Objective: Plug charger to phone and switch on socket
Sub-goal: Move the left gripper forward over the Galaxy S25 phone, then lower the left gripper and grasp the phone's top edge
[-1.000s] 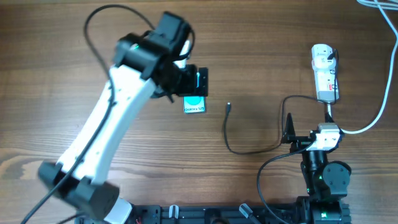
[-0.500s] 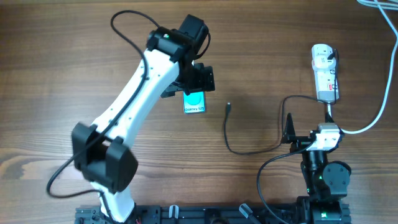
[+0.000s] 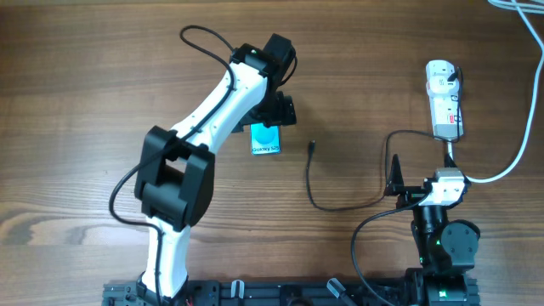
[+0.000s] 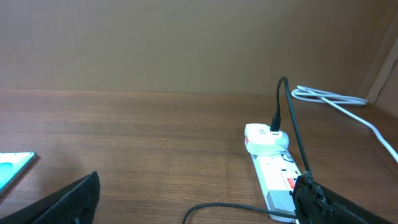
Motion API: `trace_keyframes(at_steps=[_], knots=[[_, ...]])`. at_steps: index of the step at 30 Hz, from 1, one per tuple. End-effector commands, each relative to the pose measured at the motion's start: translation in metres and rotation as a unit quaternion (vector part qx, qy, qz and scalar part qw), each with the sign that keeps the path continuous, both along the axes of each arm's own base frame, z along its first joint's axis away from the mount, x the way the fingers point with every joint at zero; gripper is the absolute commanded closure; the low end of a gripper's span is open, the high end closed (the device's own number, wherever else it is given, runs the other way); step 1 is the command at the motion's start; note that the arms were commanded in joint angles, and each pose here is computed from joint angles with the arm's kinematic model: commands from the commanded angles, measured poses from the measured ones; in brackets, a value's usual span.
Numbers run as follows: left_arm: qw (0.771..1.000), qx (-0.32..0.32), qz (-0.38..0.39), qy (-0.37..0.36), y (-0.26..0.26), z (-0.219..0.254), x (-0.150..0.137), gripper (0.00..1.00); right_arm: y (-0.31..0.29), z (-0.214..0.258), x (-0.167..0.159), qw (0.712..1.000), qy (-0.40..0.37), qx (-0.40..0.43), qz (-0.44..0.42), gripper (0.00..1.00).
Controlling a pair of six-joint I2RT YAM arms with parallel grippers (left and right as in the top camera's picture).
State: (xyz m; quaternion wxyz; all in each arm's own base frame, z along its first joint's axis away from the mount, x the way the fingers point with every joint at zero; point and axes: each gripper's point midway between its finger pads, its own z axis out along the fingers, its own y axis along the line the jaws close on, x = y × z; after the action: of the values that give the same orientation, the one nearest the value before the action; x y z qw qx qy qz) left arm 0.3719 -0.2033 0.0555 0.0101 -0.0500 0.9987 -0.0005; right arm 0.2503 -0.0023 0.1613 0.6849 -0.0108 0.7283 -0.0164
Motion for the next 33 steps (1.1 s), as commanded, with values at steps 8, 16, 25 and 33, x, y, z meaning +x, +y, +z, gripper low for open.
trace_keyframes(at_steps=[8, 16, 25, 33], knots=[[0.999, 0.0, -0.027, -0.03, -0.007, -0.022, 0.021, 0.0, 0.003, 0.001, 0.0, 1.0, -0.002, 0.007, 0.007, 0.0], [1.0, 0.012, -0.017, -0.014, 0.004, -0.044, 0.025, 0.0, 0.003, 0.001, 0.0, 1.0, -0.002, 0.007, 0.007, 0.0], [0.999, 0.01, -0.03, -0.019, 0.004, -0.05, 0.03, 0.0, 0.003, 0.001, 0.0, 1.0, -0.002, 0.007, 0.007, 0.0], [0.999, 0.011, -0.03, -0.017, 0.004, -0.051, 0.029, 0.0, 0.003, 0.001, 0.0, 1.0, -0.002, 0.007, 0.007, 0.0]])
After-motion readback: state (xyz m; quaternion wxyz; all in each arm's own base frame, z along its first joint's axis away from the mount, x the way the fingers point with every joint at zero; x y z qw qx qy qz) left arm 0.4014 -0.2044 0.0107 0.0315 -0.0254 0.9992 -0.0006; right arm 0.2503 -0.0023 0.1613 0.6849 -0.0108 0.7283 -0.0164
